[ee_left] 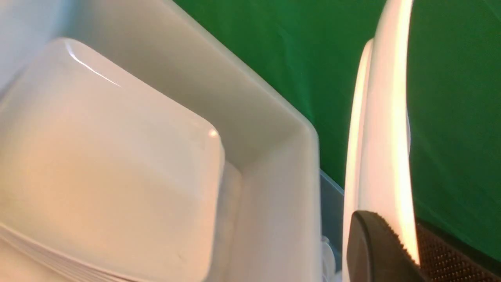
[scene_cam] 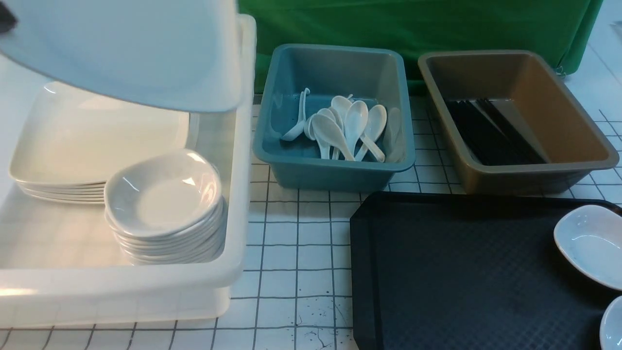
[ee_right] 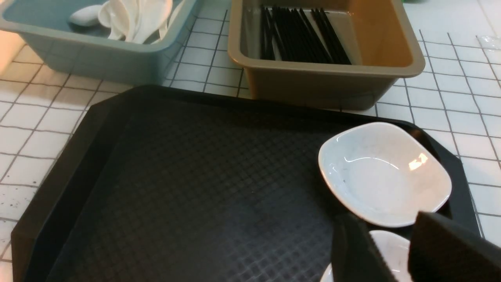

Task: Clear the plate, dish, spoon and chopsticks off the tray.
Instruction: Use the left arm to put the plate into the large storage box on the left

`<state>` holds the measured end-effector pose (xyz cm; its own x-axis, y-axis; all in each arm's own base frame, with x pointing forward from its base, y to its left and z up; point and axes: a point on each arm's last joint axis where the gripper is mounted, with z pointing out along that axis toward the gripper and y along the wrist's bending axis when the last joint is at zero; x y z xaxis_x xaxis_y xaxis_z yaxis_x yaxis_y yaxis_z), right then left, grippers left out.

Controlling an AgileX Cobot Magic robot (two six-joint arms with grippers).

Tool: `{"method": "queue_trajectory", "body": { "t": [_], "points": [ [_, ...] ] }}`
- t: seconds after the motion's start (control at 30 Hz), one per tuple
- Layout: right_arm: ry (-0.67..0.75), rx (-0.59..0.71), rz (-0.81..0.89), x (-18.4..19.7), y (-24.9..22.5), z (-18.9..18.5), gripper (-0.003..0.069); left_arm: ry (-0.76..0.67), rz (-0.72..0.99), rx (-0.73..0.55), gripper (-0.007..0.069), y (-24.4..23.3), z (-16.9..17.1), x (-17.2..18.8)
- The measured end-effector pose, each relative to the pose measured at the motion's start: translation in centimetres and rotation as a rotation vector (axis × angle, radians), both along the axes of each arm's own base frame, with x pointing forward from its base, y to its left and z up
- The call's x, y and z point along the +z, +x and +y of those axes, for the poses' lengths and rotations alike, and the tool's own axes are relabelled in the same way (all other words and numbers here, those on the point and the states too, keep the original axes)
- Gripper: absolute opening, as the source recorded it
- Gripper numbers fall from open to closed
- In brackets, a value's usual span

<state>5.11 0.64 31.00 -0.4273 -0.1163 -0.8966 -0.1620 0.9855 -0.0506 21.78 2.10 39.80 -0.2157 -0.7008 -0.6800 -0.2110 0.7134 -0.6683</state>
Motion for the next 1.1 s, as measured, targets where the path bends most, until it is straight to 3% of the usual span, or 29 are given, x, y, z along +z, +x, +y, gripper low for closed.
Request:
{"method": "queue_trajectory", "body": {
  "t": [0.3,1.1],
  "points": [
    [0.0,0.0,0.0,0.0,0.0,0.0,0.0239,0.016,0.058,0.176,0.0021,2.3,4.7,-2.2],
    [-0.003,0.0,0.018,-0.1,-0.1,0.0,0.0239,-0.017,0.321,0.206,0.0017,10.1,7.9,-12.5]
  ]
}}
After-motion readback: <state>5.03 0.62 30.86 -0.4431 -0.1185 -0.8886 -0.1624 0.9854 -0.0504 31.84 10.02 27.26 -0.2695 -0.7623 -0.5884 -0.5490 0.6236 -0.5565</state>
